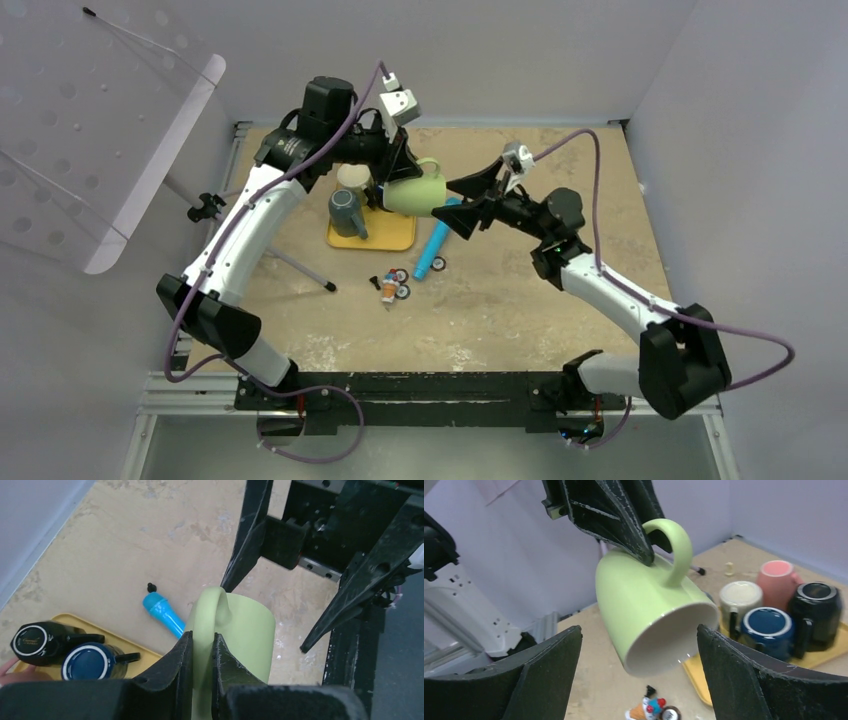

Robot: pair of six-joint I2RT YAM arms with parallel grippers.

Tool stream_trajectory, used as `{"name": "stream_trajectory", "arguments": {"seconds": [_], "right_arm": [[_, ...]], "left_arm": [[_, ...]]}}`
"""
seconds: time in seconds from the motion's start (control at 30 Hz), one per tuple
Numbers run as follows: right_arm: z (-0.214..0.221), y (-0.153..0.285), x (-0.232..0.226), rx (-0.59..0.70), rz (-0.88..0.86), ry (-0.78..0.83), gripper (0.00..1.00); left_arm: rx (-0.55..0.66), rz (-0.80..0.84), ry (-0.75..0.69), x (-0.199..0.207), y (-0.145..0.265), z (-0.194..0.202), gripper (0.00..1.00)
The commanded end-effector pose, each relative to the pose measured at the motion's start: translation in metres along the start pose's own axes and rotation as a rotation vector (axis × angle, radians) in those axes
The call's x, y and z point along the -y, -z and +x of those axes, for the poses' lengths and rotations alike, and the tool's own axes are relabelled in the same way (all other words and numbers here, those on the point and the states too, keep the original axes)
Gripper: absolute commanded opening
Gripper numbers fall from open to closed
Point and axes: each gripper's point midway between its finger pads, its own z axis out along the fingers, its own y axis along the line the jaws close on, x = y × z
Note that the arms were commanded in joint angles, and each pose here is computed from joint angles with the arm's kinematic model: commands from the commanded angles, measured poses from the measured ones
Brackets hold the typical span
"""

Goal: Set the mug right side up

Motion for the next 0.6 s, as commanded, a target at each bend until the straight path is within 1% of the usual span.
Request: {"name": "stream_trajectory", "arguments": {"seconds": [0.0, 0.07, 0.1, 0.13, 0.17, 0.2, 0.23, 0.27, 0.3, 0.33, 0.37, 0.4, 0.47, 0.53, 0.57], "right_arm": [[-0.022, -0.025, -0.037, 0.050, -0.170, -0.037, 0.88], [-0.022, -0.029, -0.045, 0.058, -0.221, -0.051, 0.82], [-0.024, -0.031, -0.050, 0.067, -0.247, -0.051, 0.77], [-0.024, -0.032, -0.053, 0.071, -0.269, -0.051, 0.65], [-0.026, -0.034, -0.056, 0.076, -0.287, -0.050, 0.41], [-0.026, -0.035, -0.057, 0.073, -0.298, -0.052, 0.19], [-0.026, -0.036, -0.058, 0.068, -0.305, -0.051, 0.01], [-0.027, -0.036, -0.056, 0.067, -0.294, -0.052, 0.00], [-0.028, -0.037, -0.049, 0.067, -0.253, -0.047, 0.00], [-0.026, -0.038, -0.035, 0.054, -0.166, -0.045, 0.00], [-0.025, -0.039, -0.013, 0.035, -0.042, -0.028, 0.00], [-0.020, -0.035, 0.013, -0.012, 0.110, -0.006, 0.00], [-0.016, -0.018, 0.055, -0.091, 0.376, 0.047, 0.00], [-0.015, 0.016, 0.093, -0.186, 0.618, 0.098, 0.00], [-0.019, 0.035, 0.111, -0.212, 0.725, 0.118, 0.00]], "left_arm": [[0.144, 0.077, -0.013, 0.025, 0.017, -0.042, 0.00], [0.146, 0.097, -0.004, 0.029, 0.016, -0.040, 0.00], [0.147, 0.107, 0.004, 0.030, 0.014, -0.039, 0.00], [0.149, 0.117, 0.015, 0.031, 0.013, -0.037, 0.00], [0.146, 0.121, 0.023, 0.031, 0.012, -0.035, 0.00], [0.141, 0.124, 0.029, 0.031, 0.010, -0.033, 0.00], [0.137, 0.123, 0.028, 0.030, 0.009, -0.031, 0.00], [0.126, 0.110, 0.030, 0.027, 0.008, -0.029, 0.05], [0.112, 0.073, 0.039, 0.021, 0.008, -0.026, 0.32], [0.095, 0.030, 0.050, 0.013, 0.008, -0.023, 0.70], [0.074, -0.019, 0.061, 0.004, 0.010, -0.019, 0.96], [0.059, -0.067, 0.057, -0.005, 0.013, -0.016, 0.99], [0.031, -0.148, 0.012, -0.020, 0.021, -0.010, 1.00], [0.008, -0.199, -0.043, -0.029, 0.029, -0.005, 1.00], [-0.005, -0.220, -0.078, -0.033, 0.033, -0.002, 1.00]]}}
